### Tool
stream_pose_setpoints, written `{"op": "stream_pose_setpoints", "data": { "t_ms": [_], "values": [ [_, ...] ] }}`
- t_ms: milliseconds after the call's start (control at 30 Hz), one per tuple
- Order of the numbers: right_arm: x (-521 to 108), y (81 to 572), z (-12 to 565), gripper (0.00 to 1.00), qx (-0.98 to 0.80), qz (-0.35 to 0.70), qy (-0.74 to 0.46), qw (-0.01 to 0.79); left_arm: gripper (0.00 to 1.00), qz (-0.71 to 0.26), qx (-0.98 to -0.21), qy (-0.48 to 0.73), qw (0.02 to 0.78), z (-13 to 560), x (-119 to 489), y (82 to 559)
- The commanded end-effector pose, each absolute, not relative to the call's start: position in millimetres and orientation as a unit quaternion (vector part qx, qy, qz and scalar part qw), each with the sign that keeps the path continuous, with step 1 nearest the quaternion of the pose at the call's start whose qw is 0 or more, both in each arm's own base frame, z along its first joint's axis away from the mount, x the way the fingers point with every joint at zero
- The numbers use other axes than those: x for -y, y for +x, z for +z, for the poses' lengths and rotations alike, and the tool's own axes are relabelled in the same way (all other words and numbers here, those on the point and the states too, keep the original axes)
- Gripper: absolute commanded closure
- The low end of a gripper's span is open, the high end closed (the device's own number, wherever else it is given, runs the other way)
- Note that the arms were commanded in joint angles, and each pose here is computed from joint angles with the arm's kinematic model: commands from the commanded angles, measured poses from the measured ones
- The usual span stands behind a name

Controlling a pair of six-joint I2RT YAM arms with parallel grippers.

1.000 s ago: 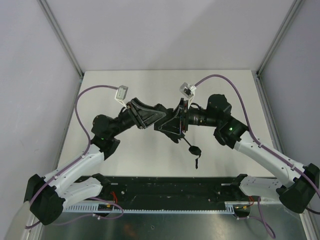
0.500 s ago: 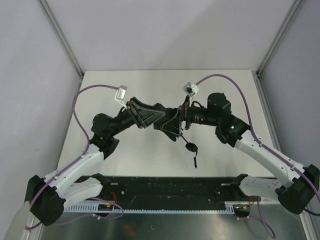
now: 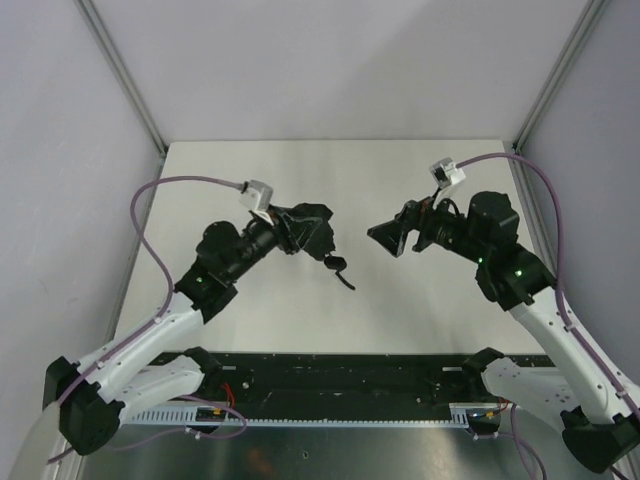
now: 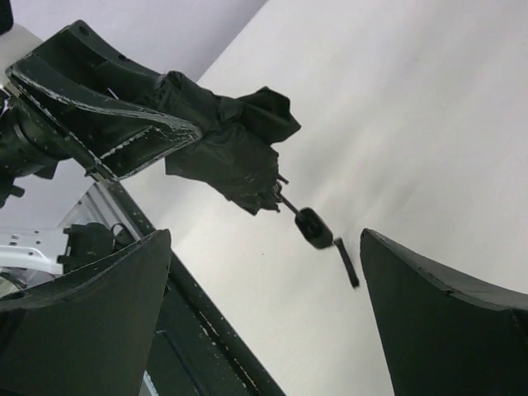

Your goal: Put away the umbrella

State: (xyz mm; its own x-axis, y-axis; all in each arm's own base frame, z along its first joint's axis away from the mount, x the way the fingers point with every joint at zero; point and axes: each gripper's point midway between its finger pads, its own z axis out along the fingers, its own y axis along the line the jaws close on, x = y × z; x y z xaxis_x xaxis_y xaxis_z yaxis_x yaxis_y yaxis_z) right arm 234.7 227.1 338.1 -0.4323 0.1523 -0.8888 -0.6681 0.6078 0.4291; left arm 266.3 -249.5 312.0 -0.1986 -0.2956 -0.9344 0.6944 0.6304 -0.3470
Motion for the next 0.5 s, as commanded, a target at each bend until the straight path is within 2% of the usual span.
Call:
{"op": "stream_pose_setpoints", "data": {
  "t_ms": [0,467],
  "values": [
    [-207.5,239.6,315.9,0.01,-0.776,0.35,-0.16,0.5,1.0,-0.269,-0.657,0.153,0.687,313.2,237.9,295.8],
    [-214.4,222.1,262.5,0.01,-0.791,0.385,-0.155,0.449,1.0,-0.244,-0.757,0.144,0.589,119.7,268.1,311.5]
  ]
}}
